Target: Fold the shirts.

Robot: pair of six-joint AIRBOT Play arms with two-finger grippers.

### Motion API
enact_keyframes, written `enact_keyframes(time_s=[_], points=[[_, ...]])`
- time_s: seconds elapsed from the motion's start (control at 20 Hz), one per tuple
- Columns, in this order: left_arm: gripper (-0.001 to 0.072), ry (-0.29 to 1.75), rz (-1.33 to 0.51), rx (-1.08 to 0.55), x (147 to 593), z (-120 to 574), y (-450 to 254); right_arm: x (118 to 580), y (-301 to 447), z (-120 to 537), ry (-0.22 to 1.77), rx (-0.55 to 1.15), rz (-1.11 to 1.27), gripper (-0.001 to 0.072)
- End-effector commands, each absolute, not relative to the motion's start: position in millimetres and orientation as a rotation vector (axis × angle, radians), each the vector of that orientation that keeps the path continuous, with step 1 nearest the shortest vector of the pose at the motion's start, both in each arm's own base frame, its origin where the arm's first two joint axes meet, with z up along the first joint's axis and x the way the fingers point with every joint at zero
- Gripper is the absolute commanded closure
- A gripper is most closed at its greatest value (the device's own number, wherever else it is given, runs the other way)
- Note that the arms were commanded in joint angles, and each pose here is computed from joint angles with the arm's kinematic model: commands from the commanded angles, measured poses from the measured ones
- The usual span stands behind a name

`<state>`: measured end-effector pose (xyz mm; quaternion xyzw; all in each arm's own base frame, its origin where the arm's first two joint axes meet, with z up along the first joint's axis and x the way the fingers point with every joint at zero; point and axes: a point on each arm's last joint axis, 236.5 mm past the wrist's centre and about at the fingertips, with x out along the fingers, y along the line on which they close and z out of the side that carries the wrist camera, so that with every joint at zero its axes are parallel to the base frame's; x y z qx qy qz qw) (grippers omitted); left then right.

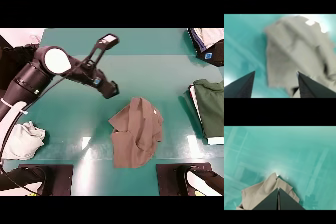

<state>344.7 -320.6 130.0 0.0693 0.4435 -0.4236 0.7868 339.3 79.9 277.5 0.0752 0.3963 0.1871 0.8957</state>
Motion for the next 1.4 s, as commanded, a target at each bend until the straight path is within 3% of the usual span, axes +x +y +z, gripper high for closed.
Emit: enact_keyframes(time_s=[0.0,0.25,0.45,0.8,0.85,0.95,1.2,1.25,1.3,1.35], points=[[0.0094,1.191,-0.826,0.054,336,65,-275,332,81,273,0.855,0.149,0.397,0.0692],[0.0093,1.254,-0.849,-0.173,321,-21,-284,327,81,269,0.883,0.146,0.403,0.0692],[0.0094,1.336,-0.905,-0.353,314,-51,-315,325,82,268,0.893,0.145,0.405,0.0692],[0.0097,1.391,-0.986,-0.291,282,-71,-344,324,82,267,0.898,0.144,0.406,0.0692],[0.0190,1.383,-0.975,-0.296,285,-71,-344,324,82,267,0.899,0.144,0.406,0.0692],[0.0692,1.361,-0.971,-0.298,294,-66,-344,321,82,264,0.918,0.143,0.410,0.0692],[0.0686,1.273,-0.899,-0.200,339,-20,-315,291,84,194,1.098,0.223,0.389,0.0680],[0.0686,1.228,-0.869,-0.170,352,-4,-302,282,85,168,1.140,0.247,0.379,0.0483],[0.0685,1.177,-0.849,-0.144,363,14,-289,273,85,143,1.175,0.271,0.367,0.0214],[0.0685,1.136,-0.834,-0.130,370,29,-279,262,87,113,1.220,0.309,0.349,0.0151]])
